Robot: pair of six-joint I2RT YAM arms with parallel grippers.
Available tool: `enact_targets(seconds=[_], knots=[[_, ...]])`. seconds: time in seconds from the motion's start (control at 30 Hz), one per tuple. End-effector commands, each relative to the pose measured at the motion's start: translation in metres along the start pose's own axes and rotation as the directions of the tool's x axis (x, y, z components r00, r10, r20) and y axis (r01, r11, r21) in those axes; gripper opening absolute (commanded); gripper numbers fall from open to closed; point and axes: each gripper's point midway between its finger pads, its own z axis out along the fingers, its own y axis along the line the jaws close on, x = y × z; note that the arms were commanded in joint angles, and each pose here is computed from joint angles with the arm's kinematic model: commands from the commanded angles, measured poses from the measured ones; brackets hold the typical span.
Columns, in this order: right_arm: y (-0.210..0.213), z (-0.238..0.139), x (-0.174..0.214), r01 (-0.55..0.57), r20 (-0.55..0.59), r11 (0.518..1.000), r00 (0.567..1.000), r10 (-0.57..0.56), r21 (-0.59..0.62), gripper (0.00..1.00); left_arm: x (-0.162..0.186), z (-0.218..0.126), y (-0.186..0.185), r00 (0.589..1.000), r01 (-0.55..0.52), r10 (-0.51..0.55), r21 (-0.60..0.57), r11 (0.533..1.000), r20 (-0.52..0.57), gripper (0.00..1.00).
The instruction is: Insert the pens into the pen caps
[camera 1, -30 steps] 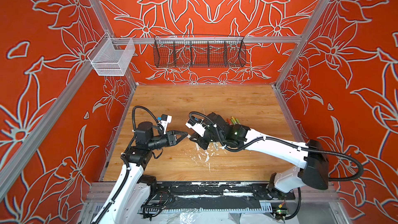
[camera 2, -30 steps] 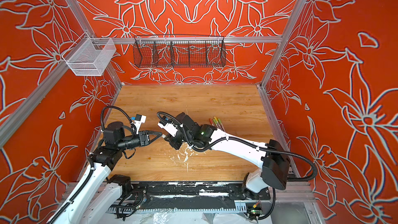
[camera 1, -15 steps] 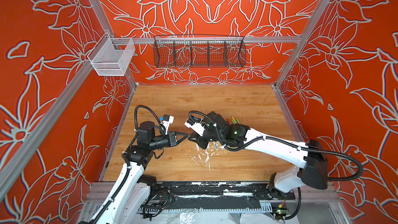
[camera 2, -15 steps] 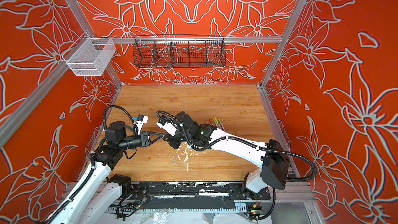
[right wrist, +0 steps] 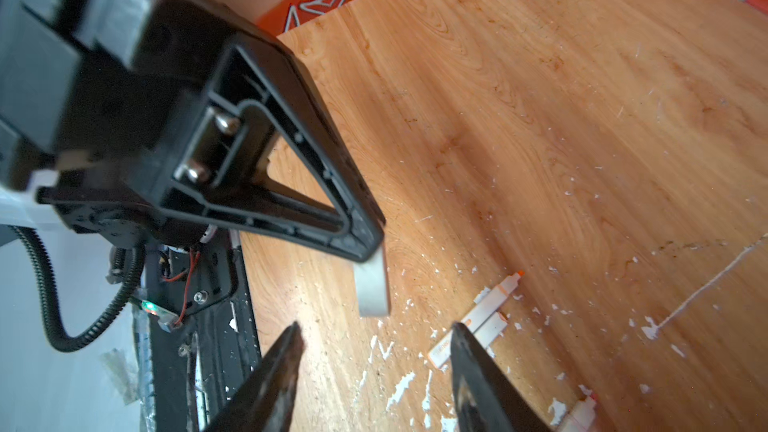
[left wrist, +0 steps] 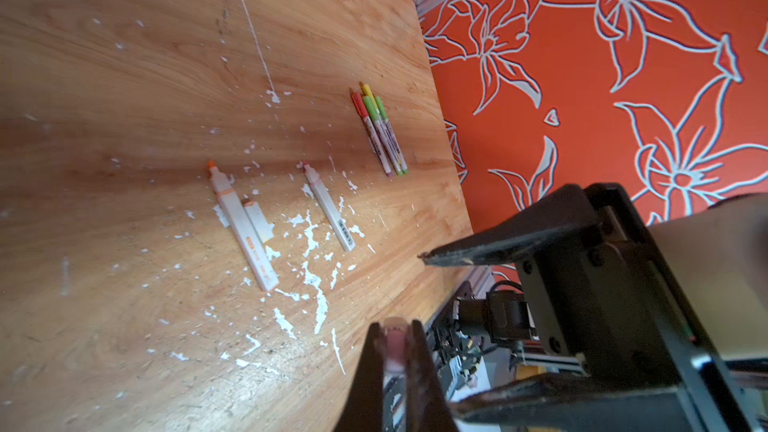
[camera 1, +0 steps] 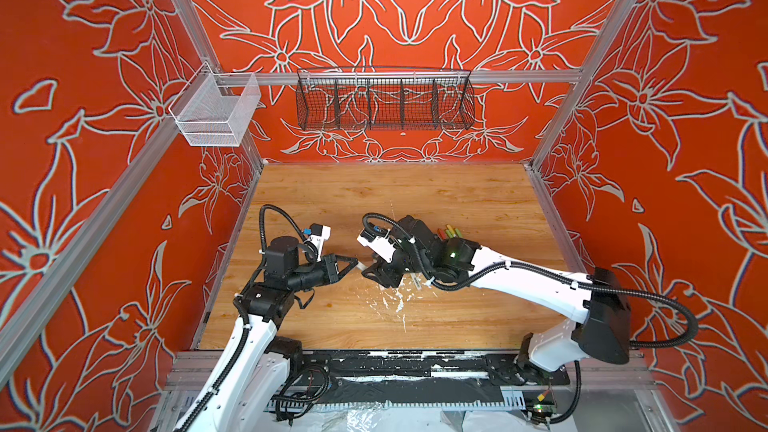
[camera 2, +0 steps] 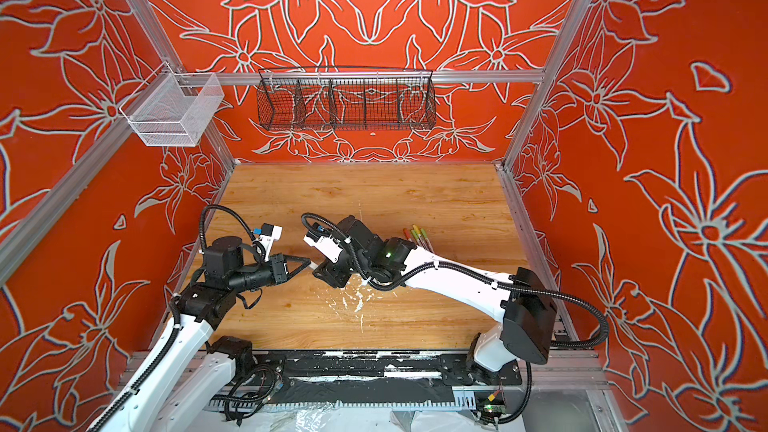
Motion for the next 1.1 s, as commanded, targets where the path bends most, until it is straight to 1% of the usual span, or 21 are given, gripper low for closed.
enact_targets(seconds=[0.0, 0.03, 0.1, 0.17, 0.23, 0.3, 0.5, 0.6, 0.7, 0.8, 0.93, 1.07], knots=[[-0.035, 0.0, 0.035, -0.111, -0.107, 0.99, 0.987, 0.121, 0.092, 0.63, -0.013, -0.011, 0.003, 0.996, -0.043, 0.049, -0.084, 0.996, 0.069, 0.0], [-0.046, 0.001, 0.045, -0.144, -0.135, 0.982, 0.978, 0.161, 0.123, 0.63, -0.014, -0.012, 0.004, 0.996, -0.046, 0.053, -0.091, 0.995, 0.078, 0.0], [-0.069, 0.004, 0.072, -0.218, -0.205, 0.957, 0.945, 0.256, 0.193, 0.63, -0.015, -0.014, 0.004, 0.994, -0.051, 0.059, -0.093, 0.994, 0.091, 0.0], [-0.089, 0.007, 0.098, -0.271, -0.256, 0.926, 0.906, 0.337, 0.262, 0.63, -0.016, -0.016, 0.004, 0.993, -0.049, 0.059, -0.095, 0.994, 0.1, 0.0], [-0.102, 0.009, 0.118, -0.306, -0.291, 0.902, 0.872, 0.394, 0.304, 0.63, -0.016, -0.015, 0.003, 0.994, -0.049, 0.058, -0.087, 0.995, 0.096, 0.0], [-0.112, 0.012, 0.135, -0.311, -0.323, 0.885, 0.846, 0.424, 0.346, 0.63, -0.014, -0.014, -0.001, 0.995, -0.051, 0.056, -0.062, 0.997, 0.087, 0.0], [-0.118, 0.023, 0.167, -0.289, -0.43, 0.877, 0.784, 0.447, 0.384, 0.64, -0.01, -0.008, -0.01, 0.999, -0.038, 0.037, 0.021, 0.999, 0.04, 0.0], [-0.119, 0.026, 0.173, -0.288, -0.447, 0.873, 0.77, 0.455, 0.392, 0.64, -0.008, -0.004, -0.019, 1.0, -0.027, 0.027, 0.1, 0.995, 0.005, 0.0], [-0.119, 0.023, 0.171, -0.29, -0.431, 0.874, 0.781, 0.452, 0.39, 0.65, -0.004, -0.003, -0.033, 0.999, -0.009, 0.018, 0.199, 0.98, -0.042, 0.0], [-0.118, 0.021, 0.17, -0.294, -0.425, 0.878, 0.788, 0.446, 0.377, 0.66, -0.002, -0.003, -0.044, 0.997, 0.003, 0.018, 0.27, 0.963, -0.074, 0.0], [-0.119, 0.024, 0.178, -0.295, -0.446, 0.876, 0.771, 0.454, 0.382, 0.66, 0.001, -0.004, -0.054, 0.993, 0.03, 0.011, 0.352, 0.935, -0.115, 0.0], [-0.122, 0.029, 0.187, -0.288, -0.47, 0.871, 0.751, 0.463, 0.397, 0.66, 0.002, -0.007, -0.064, 0.991, 0.037, 0.02, 0.416, 0.909, -0.132, 0.0]])
